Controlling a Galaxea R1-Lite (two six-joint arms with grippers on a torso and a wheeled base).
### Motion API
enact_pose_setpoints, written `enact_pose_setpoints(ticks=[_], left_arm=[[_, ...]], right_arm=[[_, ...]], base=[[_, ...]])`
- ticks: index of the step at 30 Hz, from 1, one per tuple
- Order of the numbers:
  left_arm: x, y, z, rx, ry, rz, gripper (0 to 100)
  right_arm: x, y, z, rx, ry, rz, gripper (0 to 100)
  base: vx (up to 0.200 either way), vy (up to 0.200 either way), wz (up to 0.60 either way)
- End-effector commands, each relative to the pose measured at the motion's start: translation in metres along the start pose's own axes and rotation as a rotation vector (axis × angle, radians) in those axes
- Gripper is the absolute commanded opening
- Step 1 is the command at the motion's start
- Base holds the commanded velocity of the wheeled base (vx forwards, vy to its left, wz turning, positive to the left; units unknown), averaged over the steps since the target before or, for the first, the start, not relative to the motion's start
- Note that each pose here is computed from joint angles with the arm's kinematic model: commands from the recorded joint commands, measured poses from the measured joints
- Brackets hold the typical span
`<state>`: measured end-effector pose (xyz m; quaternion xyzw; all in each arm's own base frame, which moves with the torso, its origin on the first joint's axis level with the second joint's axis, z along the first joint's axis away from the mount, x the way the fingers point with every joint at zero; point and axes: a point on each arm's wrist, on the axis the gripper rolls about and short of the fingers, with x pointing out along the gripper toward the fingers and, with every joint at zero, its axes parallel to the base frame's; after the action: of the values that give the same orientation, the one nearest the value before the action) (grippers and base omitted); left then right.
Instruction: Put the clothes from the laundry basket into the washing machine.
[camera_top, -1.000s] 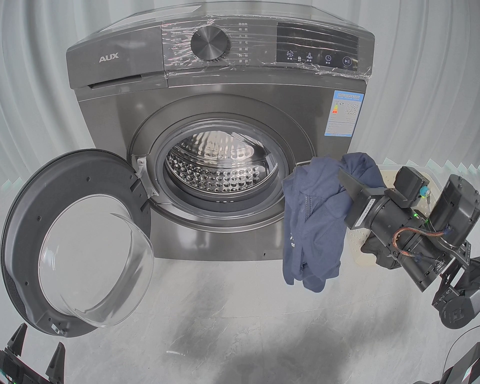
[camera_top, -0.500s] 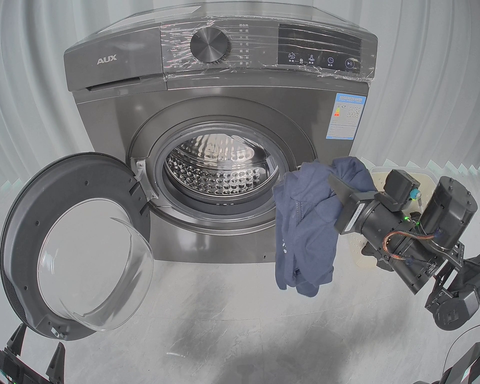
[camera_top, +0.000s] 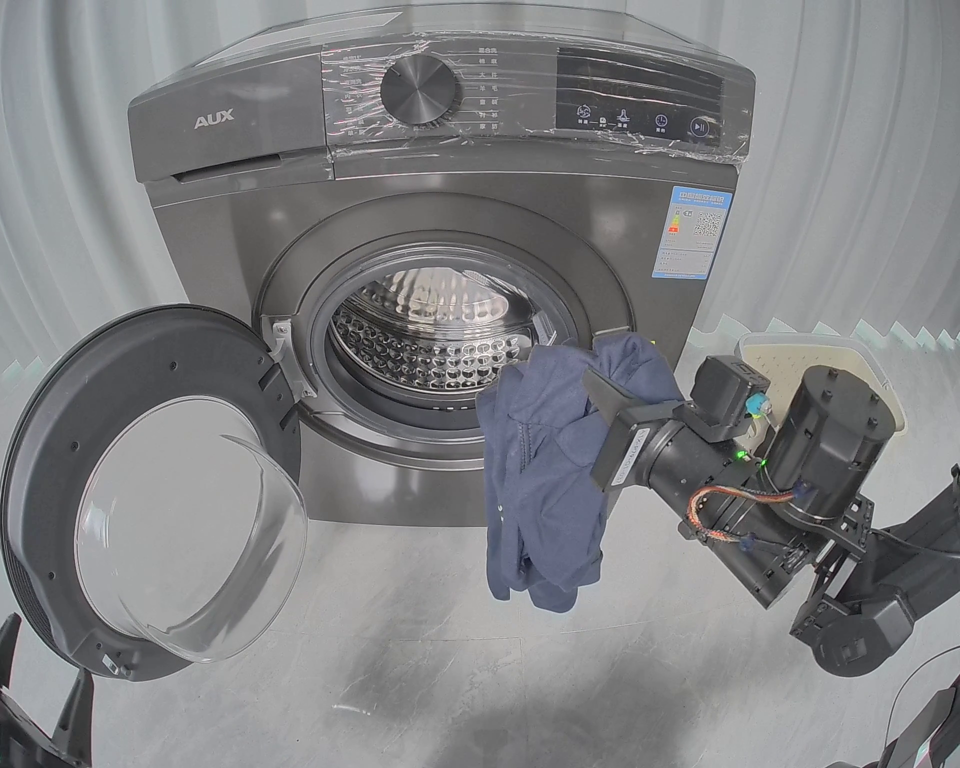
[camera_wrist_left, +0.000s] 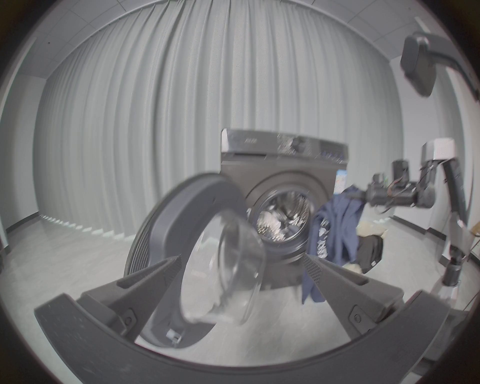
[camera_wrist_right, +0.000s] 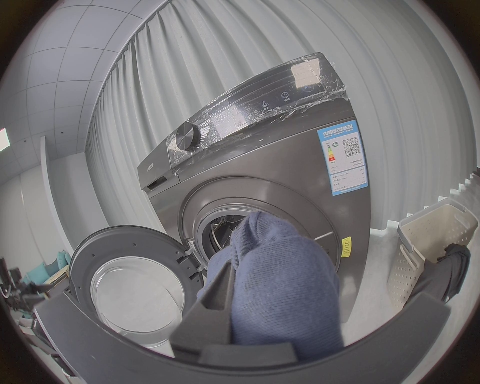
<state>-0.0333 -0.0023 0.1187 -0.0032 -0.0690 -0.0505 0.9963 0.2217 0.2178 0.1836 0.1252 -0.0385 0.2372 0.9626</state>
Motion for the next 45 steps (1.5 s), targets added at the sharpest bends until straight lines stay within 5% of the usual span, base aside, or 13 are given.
enact_pose_setpoints(ticks=[1,6,14,20,22,31,45], left_arm=[[0.018,-0.003,0.036,0.012,0.081,-0.159,100],[0.040,-0.002,0.028,0.033,0.200,-0.228,100],[0.088,0.001,0.032,0.015,0.312,-0.319,100],[0.122,-0.009,0.030,0.007,0.341,-0.449,100],[0.146,-0.024,0.024,0.004,0.395,-0.499,100],[0.190,-0.064,0.011,-0.023,0.379,-0.504,100],[0.236,-0.091,-0.029,-0.028,0.446,-0.527,100]], right_arm=[[0.011,0.011,-0.013,0.006,0.012,0.024,0],[0.025,0.018,-0.019,0.014,-0.003,0.031,0],[0.039,0.025,-0.019,0.017,-0.023,0.041,0],[0.039,0.025,-0.019,0.013,-0.018,0.060,0],[0.039,0.026,-0.019,0.018,-0.019,0.107,0],[0.050,0.029,-0.001,0.035,-0.077,0.124,0],[0.054,0.035,0.007,0.052,-0.109,0.125,0]], base=[[0.000,0.000,0.00],[0.000,0.000,0.00],[0.000,0.000,0.00],[0.000,0.000,0.00],[0.000,0.000,0.00],[0.000,0.000,0.00],[0.000,0.000,0.00]])
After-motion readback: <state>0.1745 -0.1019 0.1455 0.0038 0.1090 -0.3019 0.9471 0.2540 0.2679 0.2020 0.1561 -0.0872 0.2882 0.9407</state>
